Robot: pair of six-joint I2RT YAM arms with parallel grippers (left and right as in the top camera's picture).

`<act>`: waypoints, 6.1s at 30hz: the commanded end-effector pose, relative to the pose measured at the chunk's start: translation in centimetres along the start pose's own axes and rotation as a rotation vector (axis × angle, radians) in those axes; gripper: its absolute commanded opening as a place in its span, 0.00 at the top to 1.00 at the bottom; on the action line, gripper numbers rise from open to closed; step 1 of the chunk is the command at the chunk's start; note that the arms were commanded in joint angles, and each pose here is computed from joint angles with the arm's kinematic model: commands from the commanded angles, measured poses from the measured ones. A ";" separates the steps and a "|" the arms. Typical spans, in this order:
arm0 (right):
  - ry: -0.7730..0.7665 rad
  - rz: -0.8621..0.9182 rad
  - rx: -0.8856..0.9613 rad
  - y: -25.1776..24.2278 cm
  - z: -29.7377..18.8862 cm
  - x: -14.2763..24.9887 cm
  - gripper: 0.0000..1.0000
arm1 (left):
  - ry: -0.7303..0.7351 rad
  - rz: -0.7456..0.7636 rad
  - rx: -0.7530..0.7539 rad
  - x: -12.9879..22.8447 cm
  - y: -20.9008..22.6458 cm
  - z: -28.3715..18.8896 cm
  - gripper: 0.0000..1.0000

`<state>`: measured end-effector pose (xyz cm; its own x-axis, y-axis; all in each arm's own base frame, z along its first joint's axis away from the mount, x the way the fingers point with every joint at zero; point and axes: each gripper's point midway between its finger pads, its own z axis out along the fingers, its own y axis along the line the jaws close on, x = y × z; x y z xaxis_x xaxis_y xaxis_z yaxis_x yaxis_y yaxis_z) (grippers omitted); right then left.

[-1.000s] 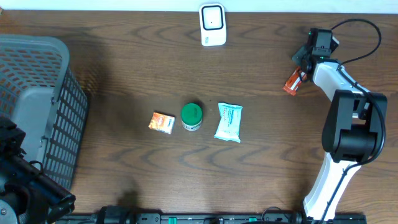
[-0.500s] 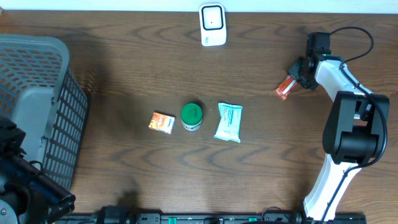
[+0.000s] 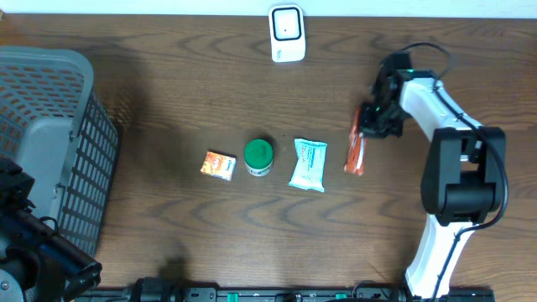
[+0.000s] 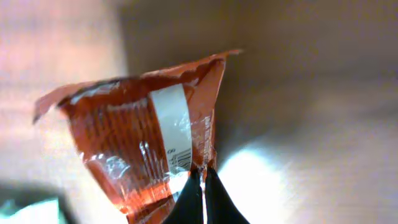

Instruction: Scan the item barcode

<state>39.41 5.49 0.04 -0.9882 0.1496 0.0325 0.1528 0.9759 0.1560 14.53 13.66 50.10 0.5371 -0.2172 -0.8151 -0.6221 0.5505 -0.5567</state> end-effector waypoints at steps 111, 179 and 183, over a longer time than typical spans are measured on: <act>0.001 1.730 0.196 -0.1 -2.5 8.8 0.19 | 0.004 -0.005 0.004 0.1 0.0 -0.1 0.39; 0.063 1.646 0.153 3.3 -2.2 11.6 0.01 | 0.004 -0.006 0.004 0.2 0.0 -0.1 0.39; 0.053 1.621 0.087 3.7 0.5 11.6 0.01 | 0.004 -0.006 0.004 0.2 0.0 -0.1 0.39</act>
<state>29.47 10.78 2.04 0.1845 0.9720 0.1455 0.9787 -0.1681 -0.1182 14.60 13.57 50.05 0.5339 -0.2203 -0.8163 -0.6200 0.5544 -0.5551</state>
